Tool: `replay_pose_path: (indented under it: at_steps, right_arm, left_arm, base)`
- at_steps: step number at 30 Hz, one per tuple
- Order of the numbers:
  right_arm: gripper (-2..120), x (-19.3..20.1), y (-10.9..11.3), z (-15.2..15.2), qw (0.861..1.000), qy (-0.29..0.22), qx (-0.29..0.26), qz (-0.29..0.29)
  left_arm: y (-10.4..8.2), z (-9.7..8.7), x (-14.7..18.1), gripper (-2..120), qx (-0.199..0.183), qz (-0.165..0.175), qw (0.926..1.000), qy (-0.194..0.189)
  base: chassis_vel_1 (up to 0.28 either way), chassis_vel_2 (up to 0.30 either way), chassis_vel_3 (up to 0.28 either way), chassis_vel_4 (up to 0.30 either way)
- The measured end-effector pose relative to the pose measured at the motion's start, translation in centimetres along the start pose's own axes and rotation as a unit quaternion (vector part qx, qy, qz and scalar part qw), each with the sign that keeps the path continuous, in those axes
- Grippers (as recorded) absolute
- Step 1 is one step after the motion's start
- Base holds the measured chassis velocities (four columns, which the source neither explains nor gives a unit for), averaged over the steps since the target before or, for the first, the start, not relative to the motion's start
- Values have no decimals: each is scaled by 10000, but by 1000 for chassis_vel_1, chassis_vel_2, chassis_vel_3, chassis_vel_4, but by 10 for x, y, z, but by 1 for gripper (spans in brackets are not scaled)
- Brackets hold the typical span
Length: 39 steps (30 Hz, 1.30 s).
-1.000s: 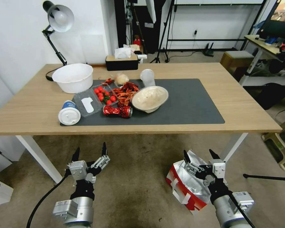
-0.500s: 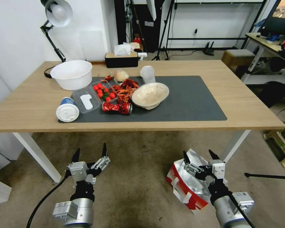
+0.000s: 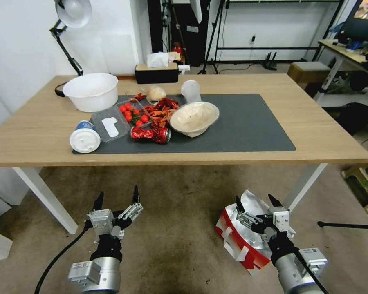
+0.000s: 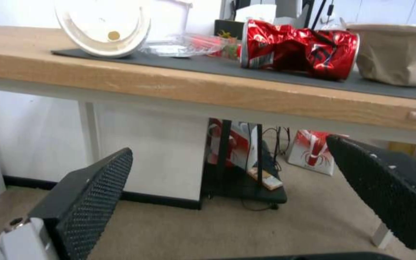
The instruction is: Pick up the food delivery bag from the floor and place it on the table.
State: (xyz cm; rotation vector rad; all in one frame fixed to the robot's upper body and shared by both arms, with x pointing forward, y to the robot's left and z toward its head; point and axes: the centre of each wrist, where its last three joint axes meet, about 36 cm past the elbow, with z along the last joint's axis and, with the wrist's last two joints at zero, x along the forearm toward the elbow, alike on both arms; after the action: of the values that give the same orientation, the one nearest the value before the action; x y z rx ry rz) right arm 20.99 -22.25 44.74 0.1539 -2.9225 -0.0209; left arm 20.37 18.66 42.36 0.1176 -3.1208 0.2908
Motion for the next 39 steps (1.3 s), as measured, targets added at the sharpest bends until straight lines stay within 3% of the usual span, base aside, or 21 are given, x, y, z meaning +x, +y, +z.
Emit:
replay_pose_path:
  at_steps: [39]
  right_arm:
    - [100,-4,-5,10,9998,159,112,-63]
  left_arm:
    - [0,15,1,100,-79,-55,9998,146]
  base:
    - [0,0,0,0]
